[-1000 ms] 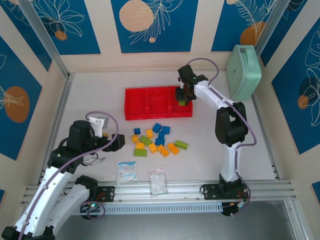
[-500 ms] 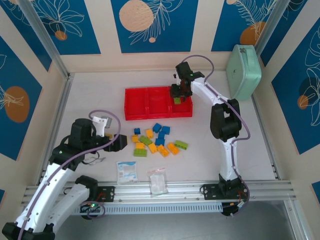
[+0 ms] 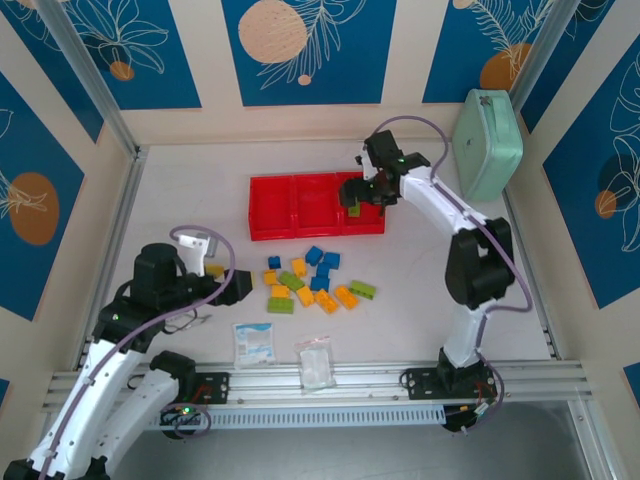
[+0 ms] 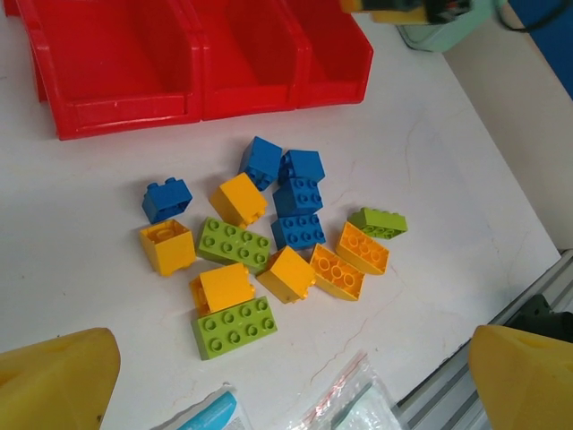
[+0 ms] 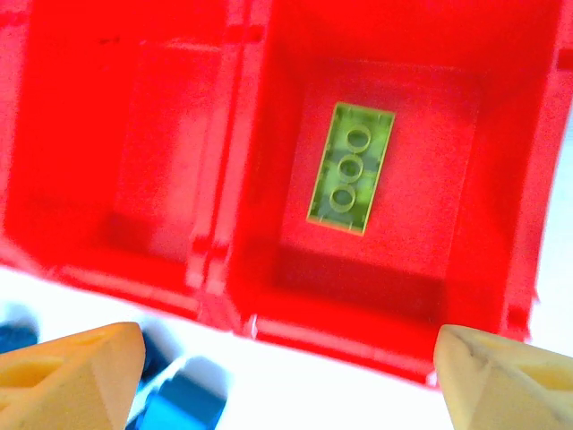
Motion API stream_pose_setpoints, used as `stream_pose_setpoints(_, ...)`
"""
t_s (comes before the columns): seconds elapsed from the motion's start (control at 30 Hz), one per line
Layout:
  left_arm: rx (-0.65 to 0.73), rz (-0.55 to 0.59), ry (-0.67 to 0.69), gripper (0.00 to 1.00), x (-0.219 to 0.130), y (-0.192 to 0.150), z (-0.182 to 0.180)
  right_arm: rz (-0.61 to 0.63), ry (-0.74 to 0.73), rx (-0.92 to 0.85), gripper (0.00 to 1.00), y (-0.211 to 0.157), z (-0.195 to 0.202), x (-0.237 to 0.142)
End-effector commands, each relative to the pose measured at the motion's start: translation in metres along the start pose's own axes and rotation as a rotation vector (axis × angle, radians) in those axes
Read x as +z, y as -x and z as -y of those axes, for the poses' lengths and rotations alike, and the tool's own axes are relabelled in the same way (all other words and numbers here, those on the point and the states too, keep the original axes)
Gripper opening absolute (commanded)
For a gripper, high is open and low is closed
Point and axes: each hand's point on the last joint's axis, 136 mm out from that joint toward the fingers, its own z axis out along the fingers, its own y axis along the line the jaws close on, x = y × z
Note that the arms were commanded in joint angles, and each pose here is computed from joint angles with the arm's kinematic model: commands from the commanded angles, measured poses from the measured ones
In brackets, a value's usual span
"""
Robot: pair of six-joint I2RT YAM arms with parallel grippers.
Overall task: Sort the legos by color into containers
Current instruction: Place the lego in the container, then pick up the lego from the center of the table.
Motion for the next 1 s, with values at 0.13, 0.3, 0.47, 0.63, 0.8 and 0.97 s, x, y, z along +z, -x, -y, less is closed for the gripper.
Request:
stream_pose_setpoints(0.13, -0.017, 0.028, -0.013, 0.99, 0.0, 0.003, 0.002, 0.021, 0.112, -0.385, 0.87, -0.071, -0.049, -0.052)
stream_pose_setpoints(0.3, -0.018, -0.049, -0.046, 0.99, 0.006, -0.002, 0.008, 0.029, 0.113, -0.833, 0.89, -0.148, -0.054, -0.053)
stream_pose_setpoints(0.47, 0.002, -0.059, -0.086, 0.99, 0.007, -0.004, 0.014, 0.038, 0.171, -1.014, 0.89, -0.201, -0.045, -0.055)
stream_pose_setpoints(0.63, 0.021, -0.022, -0.092, 0.99, 0.004, -0.002, 0.015, -0.039, 0.223, -1.056, 0.87, -0.229, -0.04, -0.043)
stream_pose_setpoints(0.8, 0.023, -0.018, -0.097, 0.99, 0.004, -0.002, 0.016, -0.12, 0.207, -1.054, 0.82, -0.233, -0.034, -0.026)
stream_pose_setpoints(0.97, 0.013, -0.011, -0.091, 0.99, 0.005, -0.002, 0.014, -0.135, 0.16, -1.049, 0.81, -0.228, -0.028, -0.005)
